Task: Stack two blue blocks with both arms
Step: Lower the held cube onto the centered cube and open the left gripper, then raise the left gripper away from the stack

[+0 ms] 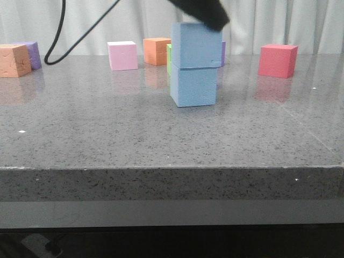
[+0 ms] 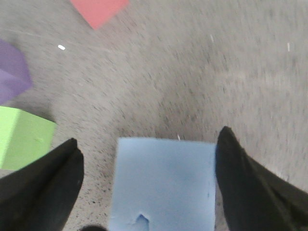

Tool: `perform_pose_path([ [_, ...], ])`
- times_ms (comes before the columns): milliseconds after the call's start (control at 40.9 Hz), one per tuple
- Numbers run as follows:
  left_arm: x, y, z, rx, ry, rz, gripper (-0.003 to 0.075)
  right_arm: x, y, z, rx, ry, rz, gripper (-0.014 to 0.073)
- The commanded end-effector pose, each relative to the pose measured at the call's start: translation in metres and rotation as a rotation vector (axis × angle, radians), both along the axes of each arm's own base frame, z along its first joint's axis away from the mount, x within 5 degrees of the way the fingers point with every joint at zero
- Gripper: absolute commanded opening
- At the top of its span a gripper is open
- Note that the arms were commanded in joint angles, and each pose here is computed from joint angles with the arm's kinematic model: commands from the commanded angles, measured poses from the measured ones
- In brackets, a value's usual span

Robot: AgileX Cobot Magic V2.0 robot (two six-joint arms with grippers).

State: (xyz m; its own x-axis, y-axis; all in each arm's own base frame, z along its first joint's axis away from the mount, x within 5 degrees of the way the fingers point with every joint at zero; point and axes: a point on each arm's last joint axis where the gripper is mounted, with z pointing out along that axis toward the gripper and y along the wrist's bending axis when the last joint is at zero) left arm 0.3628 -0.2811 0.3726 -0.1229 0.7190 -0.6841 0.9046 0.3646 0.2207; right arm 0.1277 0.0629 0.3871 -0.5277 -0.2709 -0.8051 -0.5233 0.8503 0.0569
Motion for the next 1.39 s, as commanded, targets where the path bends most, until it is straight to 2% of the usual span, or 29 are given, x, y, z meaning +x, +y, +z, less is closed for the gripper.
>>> perform_pose_path([
  [0,-0.024,0.014,0.069,-0.189,-0.069,0.082,0.0553,0.0,-0.001,0.013,0.032,-0.08,-0.014,0.0664],
  [147,-0.036,0.027,0.095,-0.275,0.026,0.191,0.0531,0.0,-0.001,0.013,0.032,-0.08,-0.014,0.0664],
  [245,-0.047,0.038,0.11,-0.293,0.039,0.263,0.0505,0.0,-0.001,0.013,0.032,-0.08,-0.014,0.0664],
  [343,-0.058,0.053,0.119,-0.259,0.056,0.339,0.0493,0.0,-0.001,0.013,0.032,-0.08,-0.014,0.0664],
  [563,-0.089,0.078,0.132,-0.221,0.073,0.374,0.0493,0.0,-0.001,0.013,0.032,-0.08,-0.014,0.0664],
  [758,-0.111,0.098,0.113,-0.187,0.096,0.43,0.0493,0.0,-0.001,0.013,0.032,-0.08,-0.014,0.0664],
  [1101,-0.171,0.143,0.068,-0.266,0.088,0.503,0.0493,0.0,-0.001,0.013,0.032,-0.08,-0.014,0.0664],
  [1370,-0.219,0.186,0.038,-0.297,0.093,0.638,0.0493,0.0,-0.001,0.013,0.032,-0.08,-0.014,0.0664],
])
